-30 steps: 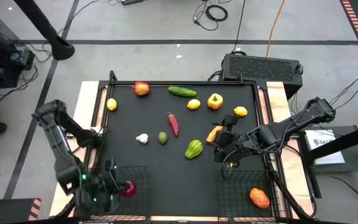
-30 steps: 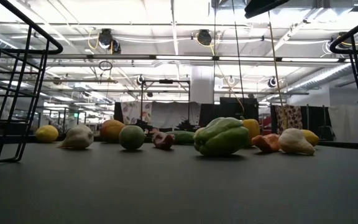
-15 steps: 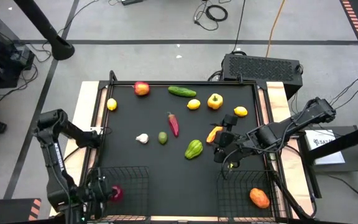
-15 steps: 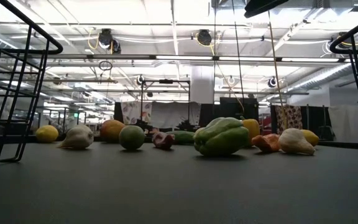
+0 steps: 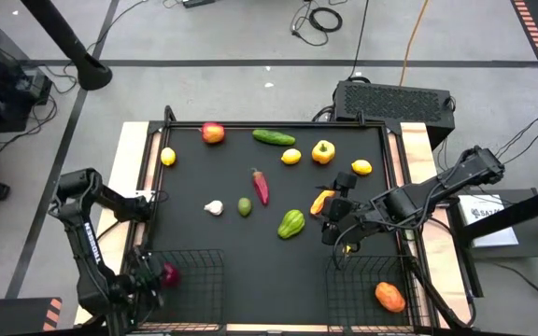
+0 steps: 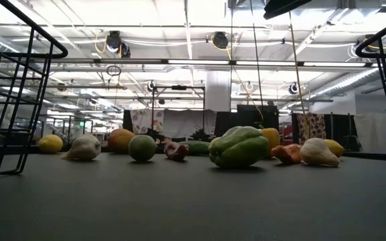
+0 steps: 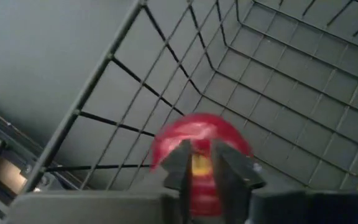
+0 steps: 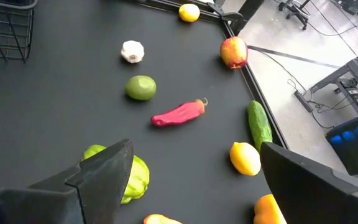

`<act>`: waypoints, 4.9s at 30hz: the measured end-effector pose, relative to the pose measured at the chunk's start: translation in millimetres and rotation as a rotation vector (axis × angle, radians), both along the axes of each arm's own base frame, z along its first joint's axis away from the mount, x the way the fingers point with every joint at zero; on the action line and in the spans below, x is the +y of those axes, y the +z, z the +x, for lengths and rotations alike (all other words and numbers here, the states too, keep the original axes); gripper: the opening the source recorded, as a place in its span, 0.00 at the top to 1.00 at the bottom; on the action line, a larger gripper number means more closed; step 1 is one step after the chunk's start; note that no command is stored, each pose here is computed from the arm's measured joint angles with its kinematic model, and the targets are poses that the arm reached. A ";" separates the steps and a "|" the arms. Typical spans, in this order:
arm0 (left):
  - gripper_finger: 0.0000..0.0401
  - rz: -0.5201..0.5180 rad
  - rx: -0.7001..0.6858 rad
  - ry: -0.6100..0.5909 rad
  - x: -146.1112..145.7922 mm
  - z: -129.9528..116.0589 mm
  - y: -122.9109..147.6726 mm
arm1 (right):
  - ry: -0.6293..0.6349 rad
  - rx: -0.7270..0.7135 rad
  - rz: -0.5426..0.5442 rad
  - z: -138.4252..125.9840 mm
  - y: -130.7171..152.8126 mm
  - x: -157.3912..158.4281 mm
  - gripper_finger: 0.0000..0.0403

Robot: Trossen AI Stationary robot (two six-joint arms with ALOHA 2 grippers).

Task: Sort produce into baskets
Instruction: Put the bottom red apple into the left wire basket, then put the green chayote into the right wire basket

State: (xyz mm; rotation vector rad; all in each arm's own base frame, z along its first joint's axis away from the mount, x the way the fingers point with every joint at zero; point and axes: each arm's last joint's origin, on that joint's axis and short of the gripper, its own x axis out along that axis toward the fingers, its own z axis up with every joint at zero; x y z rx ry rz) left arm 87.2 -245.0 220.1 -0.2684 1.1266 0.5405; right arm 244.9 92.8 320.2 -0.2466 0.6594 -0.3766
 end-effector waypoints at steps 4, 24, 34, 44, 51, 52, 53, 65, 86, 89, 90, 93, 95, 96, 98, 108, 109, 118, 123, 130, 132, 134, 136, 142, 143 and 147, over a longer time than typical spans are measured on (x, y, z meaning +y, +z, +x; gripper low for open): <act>0.67 -0.001 0.002 -0.010 -0.4 0.2 -0.1 | -0.001 -0.001 0.001 0.0 0.0 -0.1 0.15; 0.47 0.222 -0.389 -0.145 42.7 25.3 90.3 | 0.071 -0.009 0.034 4.3 -1.5 1.8 0.15; 0.47 0.682 -0.526 -0.224 76.9 68.9 104.7 | 0.219 0.084 0.220 28.7 -47.2 -16.3 0.15; 0.49 0.669 -0.354 -0.245 94.6 113.3 102.9 | 0.394 0.352 0.263 91.4 -80.5 -29.3 0.12; 0.57 0.579 -0.349 -0.433 88.0 139.2 108.7 | 0.410 0.633 0.222 119.1 -99.9 -44.4 0.09; 0.58 0.591 -0.339 -0.441 89.3 139.9 108.7 | 0.421 0.653 0.219 121.1 -102.0 -44.7 0.08; 0.59 0.599 -0.328 -0.443 91.1 140.1 108.7 | 0.430 0.675 0.214 123.0 -105.6 -44.7 0.08; 0.62 0.623 -0.273 -0.397 107.5 144.9 107.9 | 0.431 0.781 0.215 133.7 -137.4 -54.8 0.08; 0.62 0.620 -0.272 -0.398 107.6 145.0 107.9 | 0.488 0.822 0.179 133.8 -147.5 -54.7 0.12; 0.62 0.620 -0.273 -0.398 107.6 145.0 107.9 | 0.482 0.820 0.183 133.9 -147.6 -55.4 0.12; 0.62 0.620 -0.273 -0.398 107.6 145.0 107.9 | 0.479 0.815 0.184 134.2 -147.6 -55.5 0.12; 0.62 0.619 -0.273 -0.398 107.6 145.0 107.9 | 0.446 0.800 0.200 135.0 -147.8 -55.4 0.13; 0.62 0.616 -0.273 -0.398 107.5 145.1 107.8 | 0.397 0.787 0.224 135.3 -147.9 -55.4 0.12; 0.62 0.616 -0.273 -0.399 107.5 145.1 107.8 | 0.374 0.782 0.238 135.3 -148.0 -55.5 0.11; 0.62 0.616 -0.273 -0.398 107.5 145.1 107.9 | 0.363 0.782 0.246 135.2 -149.0 -55.6 0.09; 0.62 0.616 -0.272 -0.399 107.5 145.1 107.8 | 0.401 0.798 0.216 135.1 -151.0 -56.3 0.03; 0.62 0.616 -0.272 -0.399 107.5 145.1 107.8 | 0.405 0.796 0.213 135.4 -150.8 -56.8 0.04; 0.62 0.616 -0.272 -0.400 107.5 145.1 107.8 | 0.414 0.864 0.212 138.3 -171.2 -59.0 0.06; 0.62 0.617 -0.271 -0.401 107.5 145.1 107.7 | 0.405 0.869 0.221 139.2 -173.9 -58.8 0.06; 0.62 0.618 -0.268 -0.402 107.6 144.9 107.5 | 0.363 0.879 0.247 141.0 -167.0 -58.5 0.06; 0.62 0.618 -0.268 -0.402 107.6 144.9 107.5 | 0.364 0.867 0.246 143.1 -164.2 -58.0 0.06; 0.62 0.618 -0.268 -0.402 107.6 144.9 107.5 | 0.363 0.861 0.246 144.2 -162.5 -57.9 0.06; 0.62 0.618 -0.268 -0.402 107.6 144.9 107.5 | 0.363 0.853 0.248 145.5 -160.6 -57.7 0.06; 0.62 0.619 -0.267 -0.402 107.6 144.8 107.4 | 0.360 0.846 0.252 146.4 -159.2 -57.7 0.06; 0.62 0.620 -0.265 -0.403 107.7 144.7 107.4 | 0.357 0.845 0.255 146.4 -159.2 -57.7 0.06; 0.62 0.622 -0.260 -0.404 108.0 144.4 107.2 | 0.358 0.846 0.260 146.3 -159.2 -57.6 0.06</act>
